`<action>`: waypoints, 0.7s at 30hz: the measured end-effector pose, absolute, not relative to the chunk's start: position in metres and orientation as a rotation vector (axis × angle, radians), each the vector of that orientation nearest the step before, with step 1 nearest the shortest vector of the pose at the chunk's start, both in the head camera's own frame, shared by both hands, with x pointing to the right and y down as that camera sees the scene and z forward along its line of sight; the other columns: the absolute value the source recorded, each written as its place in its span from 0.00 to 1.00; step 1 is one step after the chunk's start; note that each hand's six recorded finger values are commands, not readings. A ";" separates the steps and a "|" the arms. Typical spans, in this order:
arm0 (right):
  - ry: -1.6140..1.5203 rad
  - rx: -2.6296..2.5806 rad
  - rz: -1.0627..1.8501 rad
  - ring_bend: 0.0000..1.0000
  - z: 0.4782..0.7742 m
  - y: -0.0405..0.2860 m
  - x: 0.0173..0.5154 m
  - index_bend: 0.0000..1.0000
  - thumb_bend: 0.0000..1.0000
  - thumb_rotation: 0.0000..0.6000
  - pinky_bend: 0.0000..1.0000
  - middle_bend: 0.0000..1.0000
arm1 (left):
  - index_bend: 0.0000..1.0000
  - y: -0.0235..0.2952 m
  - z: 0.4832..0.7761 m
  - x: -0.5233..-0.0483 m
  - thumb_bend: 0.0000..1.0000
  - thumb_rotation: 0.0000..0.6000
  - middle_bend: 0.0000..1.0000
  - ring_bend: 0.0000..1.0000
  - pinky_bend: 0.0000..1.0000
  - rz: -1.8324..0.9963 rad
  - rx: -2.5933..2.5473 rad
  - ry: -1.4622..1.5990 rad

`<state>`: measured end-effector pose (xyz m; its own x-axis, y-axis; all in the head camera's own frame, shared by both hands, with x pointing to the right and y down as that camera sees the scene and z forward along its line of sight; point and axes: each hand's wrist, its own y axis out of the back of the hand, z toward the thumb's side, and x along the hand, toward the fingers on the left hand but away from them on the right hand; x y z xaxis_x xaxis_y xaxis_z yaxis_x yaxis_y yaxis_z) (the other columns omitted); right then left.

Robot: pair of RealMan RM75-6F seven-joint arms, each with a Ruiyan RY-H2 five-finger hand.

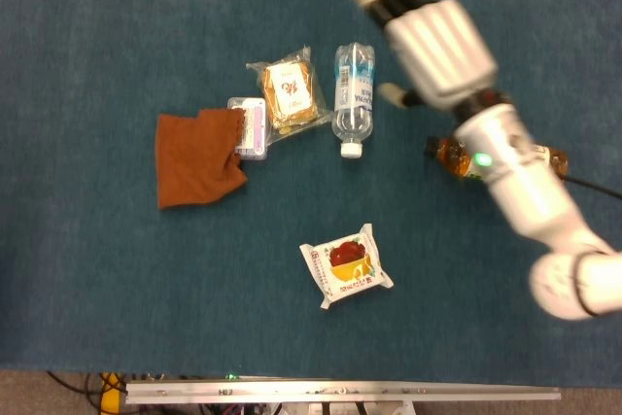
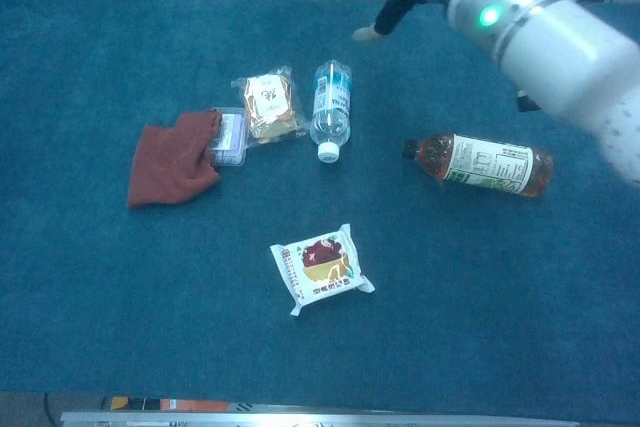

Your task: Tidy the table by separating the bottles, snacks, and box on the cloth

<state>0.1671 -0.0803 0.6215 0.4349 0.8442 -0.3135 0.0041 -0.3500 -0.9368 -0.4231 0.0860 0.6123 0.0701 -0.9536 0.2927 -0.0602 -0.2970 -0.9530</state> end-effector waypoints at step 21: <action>-0.840 -1.604 1.147 0.28 0.584 -0.045 0.286 0.06 0.13 1.00 0.50 0.26 | 0.00 -0.006 0.648 -0.309 0.36 0.65 0.05 0.06 0.04 -1.241 -1.794 0.743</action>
<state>0.2857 -0.0449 0.5836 0.3220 0.9019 -0.2880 0.0025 -0.3051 -0.9523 -0.3095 -0.0060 0.6481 0.3424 -0.8190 0.4605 -0.0189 -0.4960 -0.8681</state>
